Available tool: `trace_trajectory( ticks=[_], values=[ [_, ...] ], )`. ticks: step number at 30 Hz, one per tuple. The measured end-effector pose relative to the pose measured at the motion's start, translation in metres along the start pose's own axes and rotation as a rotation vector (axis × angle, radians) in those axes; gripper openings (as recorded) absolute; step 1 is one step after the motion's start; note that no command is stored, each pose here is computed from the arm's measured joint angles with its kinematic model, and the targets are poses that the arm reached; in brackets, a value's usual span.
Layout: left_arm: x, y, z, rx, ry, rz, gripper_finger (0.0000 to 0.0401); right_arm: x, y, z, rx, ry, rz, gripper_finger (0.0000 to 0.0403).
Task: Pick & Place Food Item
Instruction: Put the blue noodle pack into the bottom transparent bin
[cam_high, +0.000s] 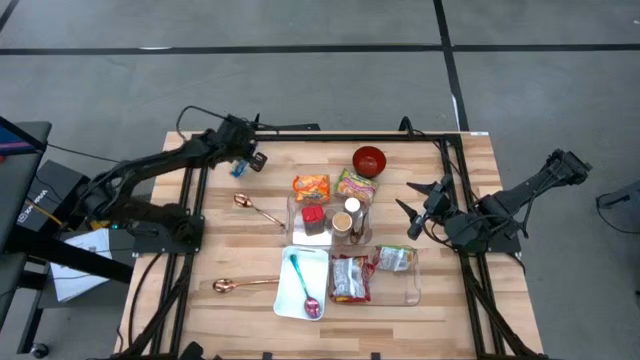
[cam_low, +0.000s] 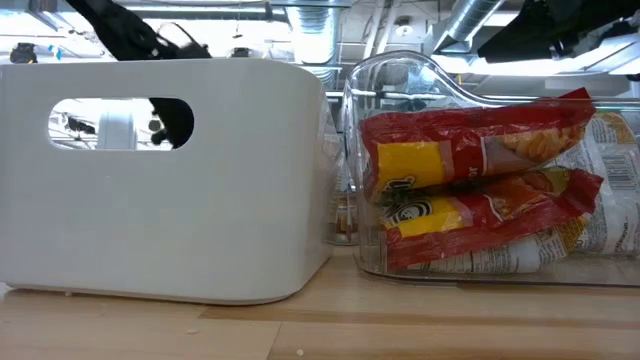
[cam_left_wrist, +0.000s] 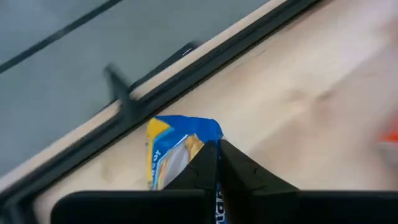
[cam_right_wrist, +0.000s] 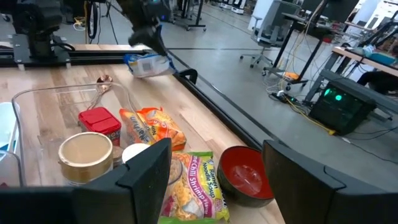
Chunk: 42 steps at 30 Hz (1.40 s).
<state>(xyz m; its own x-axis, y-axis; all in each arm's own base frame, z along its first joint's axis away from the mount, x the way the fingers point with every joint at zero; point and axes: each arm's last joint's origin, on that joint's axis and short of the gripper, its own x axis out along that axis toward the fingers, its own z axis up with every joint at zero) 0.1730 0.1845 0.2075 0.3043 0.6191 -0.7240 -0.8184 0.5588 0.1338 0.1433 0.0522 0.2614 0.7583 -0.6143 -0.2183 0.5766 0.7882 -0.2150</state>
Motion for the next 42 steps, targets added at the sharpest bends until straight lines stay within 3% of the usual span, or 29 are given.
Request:
trace_trajectory(
  ticks=[4, 10, 16, 26, 33, 42],
  values=[
    [-0.029, 0.002, 0.009, 0.015, -0.129, -0.148, 0.0001, 0.000, 0.001, 0.002, -0.020, -0.009, 0.013, 0.0245],
    [-0.063, -0.002, 0.019, 0.045, -0.311, -0.416, 0.0000, 0.001, 0.006, 0.014, -0.051, -0.060, 0.135, 0.0245],
    [-0.085, -0.016, 0.022, 0.164, -0.432, -0.634, 0.0000, 0.014, 0.005, 0.031, -0.115, -0.159, 0.213, 0.0245],
    [-0.105, -0.047, 0.021, 0.282, -0.510, -0.904, 0.0000, 0.062, -0.008, 0.045, -0.158, -0.295, 0.357, 0.0245],
    [-0.127, -0.072, 0.024, 0.364, -0.651, -1.060, 0.0000, 0.089, -0.010, 0.048, -0.145, -0.366, 0.417, 0.0245],
    [-0.145, -0.097, 0.023, 0.407, -0.765, -1.187, 0.0000, 0.118, 0.009, 0.074, -0.169, -0.384, 0.543, 0.0245]
  ],
)
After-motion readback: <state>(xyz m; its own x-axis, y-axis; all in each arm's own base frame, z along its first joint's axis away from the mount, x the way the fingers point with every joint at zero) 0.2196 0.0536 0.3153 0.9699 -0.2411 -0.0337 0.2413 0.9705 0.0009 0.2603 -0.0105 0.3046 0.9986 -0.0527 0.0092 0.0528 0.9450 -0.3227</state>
